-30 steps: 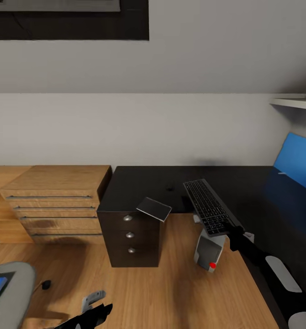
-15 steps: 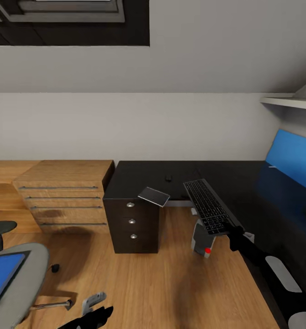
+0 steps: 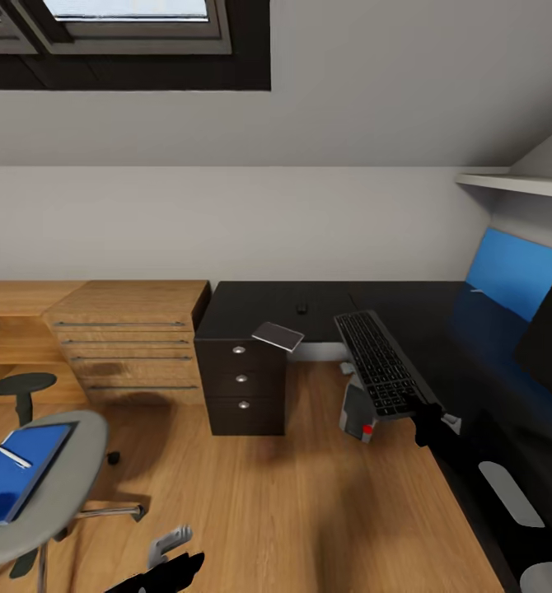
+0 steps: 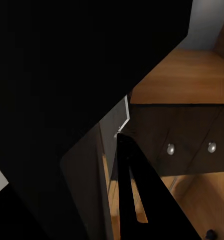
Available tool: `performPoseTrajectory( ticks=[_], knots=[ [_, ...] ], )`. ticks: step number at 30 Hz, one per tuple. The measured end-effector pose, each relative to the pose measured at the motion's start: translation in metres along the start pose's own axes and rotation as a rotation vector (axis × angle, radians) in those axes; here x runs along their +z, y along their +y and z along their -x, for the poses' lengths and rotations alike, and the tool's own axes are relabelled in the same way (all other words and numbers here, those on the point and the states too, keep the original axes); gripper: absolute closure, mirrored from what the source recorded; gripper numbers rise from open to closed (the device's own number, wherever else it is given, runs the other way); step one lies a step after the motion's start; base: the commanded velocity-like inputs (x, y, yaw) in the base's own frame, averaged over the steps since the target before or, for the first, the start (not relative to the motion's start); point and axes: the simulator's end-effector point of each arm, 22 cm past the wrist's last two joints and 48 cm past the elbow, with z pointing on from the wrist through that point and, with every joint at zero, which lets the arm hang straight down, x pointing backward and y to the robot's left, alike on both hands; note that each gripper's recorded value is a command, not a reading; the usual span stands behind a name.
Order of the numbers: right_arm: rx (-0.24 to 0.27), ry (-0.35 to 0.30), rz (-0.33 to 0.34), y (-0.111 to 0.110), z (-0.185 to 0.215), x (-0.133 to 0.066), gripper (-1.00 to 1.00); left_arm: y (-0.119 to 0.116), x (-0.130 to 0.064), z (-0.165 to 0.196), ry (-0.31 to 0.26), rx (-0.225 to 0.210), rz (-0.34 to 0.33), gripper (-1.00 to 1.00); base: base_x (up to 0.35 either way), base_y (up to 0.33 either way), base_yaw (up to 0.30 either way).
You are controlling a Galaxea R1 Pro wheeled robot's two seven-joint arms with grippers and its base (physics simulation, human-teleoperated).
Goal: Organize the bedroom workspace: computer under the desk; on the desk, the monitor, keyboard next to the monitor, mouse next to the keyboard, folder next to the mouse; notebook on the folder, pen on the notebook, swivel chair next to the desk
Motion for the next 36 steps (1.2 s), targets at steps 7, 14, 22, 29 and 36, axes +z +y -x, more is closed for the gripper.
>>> performPoseTrajectory(
  ticks=[7, 14, 22, 29, 36],
  knots=[
    [-0.002, -0.007, 0.003, 0.0006, 0.0017, -0.0001, 1.0, 0.0003, 0.0, 0.0001, -0.001, 0.001, 0.001, -1.0, -0.311, -0.109, 0.0],
    [-0.002, -0.008, 0.003, 0.0007, 0.0018, -0.0001, 1.0, 0.0002, 0.0, 0.0017, -0.009, 0.003, 0.001, -1.0, -0.292, -0.164, 0.0],
    [-0.003, -0.009, 0.003, 0.0006, 0.0021, -0.0002, 1.0, 0.0012, 0.0032, 0.0001, -0.049, 0.014, 0.003, -1.0, -0.29, -0.149, 0.0],
    [-0.003, -0.009, 0.002, 0.0003, 0.0024, -0.0003, 1.0, 0.0014, 0.0035, -0.0001, -0.054, 0.016, 0.003, -1.0, -0.29, -0.146, 0.0],
    [-0.006, -0.009, 0.001, 0.0, 0.0042, -0.0011, 1.0, 0.0018, 0.0035, -0.0003, -0.053, 0.016, 0.004, -1.0, -0.29, -0.146, 0.0]
  ],
)
